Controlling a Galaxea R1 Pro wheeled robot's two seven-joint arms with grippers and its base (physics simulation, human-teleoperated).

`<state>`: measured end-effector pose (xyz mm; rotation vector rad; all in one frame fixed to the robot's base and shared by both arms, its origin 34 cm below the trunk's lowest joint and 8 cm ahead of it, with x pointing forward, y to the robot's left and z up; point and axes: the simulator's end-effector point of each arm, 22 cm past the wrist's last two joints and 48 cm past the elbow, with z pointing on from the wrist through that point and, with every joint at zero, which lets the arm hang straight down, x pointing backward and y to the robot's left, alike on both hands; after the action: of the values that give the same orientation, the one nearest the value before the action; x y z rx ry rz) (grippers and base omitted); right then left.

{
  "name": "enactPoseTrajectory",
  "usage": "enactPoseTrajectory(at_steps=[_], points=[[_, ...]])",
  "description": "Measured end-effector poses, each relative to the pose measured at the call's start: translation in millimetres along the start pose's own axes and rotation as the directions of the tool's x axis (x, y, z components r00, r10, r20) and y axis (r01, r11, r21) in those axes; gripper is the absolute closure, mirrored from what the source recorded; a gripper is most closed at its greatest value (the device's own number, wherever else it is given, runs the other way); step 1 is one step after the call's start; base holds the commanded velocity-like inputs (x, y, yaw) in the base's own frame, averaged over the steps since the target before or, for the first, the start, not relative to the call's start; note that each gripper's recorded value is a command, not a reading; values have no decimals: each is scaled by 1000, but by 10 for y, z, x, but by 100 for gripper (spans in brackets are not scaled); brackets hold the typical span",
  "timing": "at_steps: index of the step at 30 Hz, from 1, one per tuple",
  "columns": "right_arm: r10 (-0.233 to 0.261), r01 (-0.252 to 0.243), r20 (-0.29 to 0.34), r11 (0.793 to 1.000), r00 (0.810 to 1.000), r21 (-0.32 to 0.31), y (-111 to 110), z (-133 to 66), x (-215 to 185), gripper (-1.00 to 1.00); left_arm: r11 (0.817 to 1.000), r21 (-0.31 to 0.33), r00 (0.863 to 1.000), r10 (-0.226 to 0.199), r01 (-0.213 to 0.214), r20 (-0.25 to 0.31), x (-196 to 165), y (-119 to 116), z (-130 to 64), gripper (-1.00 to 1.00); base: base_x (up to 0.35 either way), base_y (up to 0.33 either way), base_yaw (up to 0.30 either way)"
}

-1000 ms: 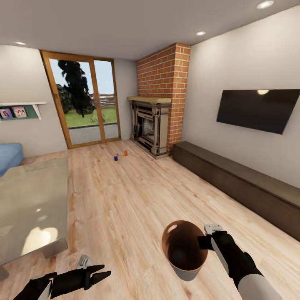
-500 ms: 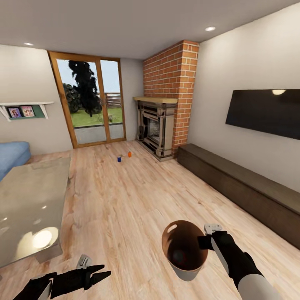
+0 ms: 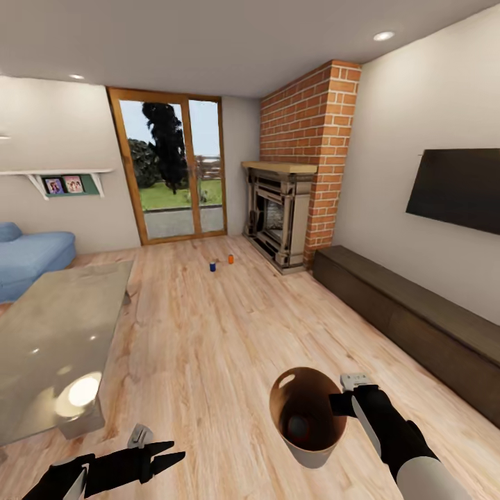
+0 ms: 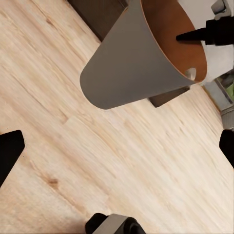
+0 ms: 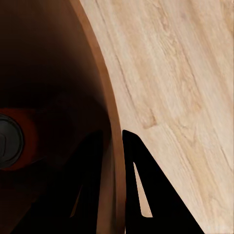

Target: Put the three can of soda from the living room inside the tash can in the kitchen.

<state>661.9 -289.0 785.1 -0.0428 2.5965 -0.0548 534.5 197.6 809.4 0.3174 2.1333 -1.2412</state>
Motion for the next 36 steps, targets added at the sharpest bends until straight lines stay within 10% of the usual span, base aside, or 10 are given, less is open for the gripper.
enactPoseTrajectory(at_steps=[16, 36], points=[[2, -2, 0, 1000, 1000, -3, 12, 0, -1, 100, 1000, 0, 1000, 0, 0, 0, 0, 0, 0, -100, 324, -172, 272], [-1, 1, 0, 1000, 1000, -1, 11, 0, 0, 100, 1000, 1, 1000, 0, 0, 0, 0, -2, 0, -100, 339, -114, 22]])
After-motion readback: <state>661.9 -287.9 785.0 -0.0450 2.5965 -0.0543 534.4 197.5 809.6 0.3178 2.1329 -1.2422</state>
